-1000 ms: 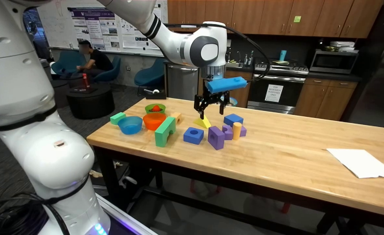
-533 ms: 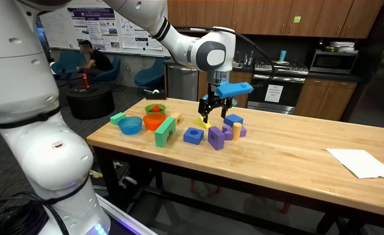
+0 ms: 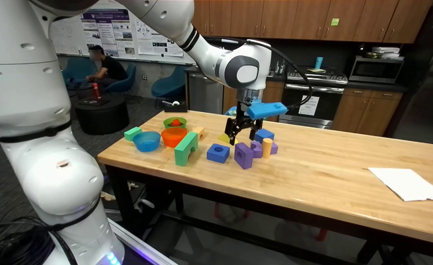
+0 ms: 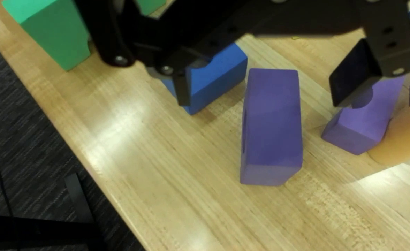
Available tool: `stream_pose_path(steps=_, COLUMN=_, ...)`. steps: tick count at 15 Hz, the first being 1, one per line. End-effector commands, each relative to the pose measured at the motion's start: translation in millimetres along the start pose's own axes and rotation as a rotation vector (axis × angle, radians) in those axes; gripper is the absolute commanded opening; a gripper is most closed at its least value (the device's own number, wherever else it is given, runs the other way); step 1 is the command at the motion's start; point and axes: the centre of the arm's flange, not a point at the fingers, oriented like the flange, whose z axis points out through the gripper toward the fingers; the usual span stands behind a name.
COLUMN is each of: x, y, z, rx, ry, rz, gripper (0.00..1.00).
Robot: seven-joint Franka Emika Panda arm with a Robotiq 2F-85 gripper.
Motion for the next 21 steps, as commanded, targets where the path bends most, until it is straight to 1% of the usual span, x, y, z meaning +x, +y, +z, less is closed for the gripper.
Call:
stream_pose_path(steps=1, x=-1, y=12, z=7, rx=0.001, ry=0.032, rz=0.003, gripper=1.00)
stream_pose_path(steps=9, x=0, y=25, z=24, rx=0.000, ry=0.060, rz=0.049, gripper=1.00)
stream_pose_path(steps=18, x=-7, y=38, z=39, rx=0.000, ry=0.057, rz=0.079, gripper=1.00)
stream_pose_path(steps=19, x=-7, y=38, z=40, rx=0.001, ry=0.056, rz=0.080, gripper=0.96)
stream_pose_path(steps=20, x=-7, y=39, z=41, rx=0.002, ry=0.055, rz=0.081, gripper=0.73)
stream_pose_path(steps=21, x=-8, y=39, z=41, rx=0.000, ry=0.053, rz=0.081, gripper=0.71)
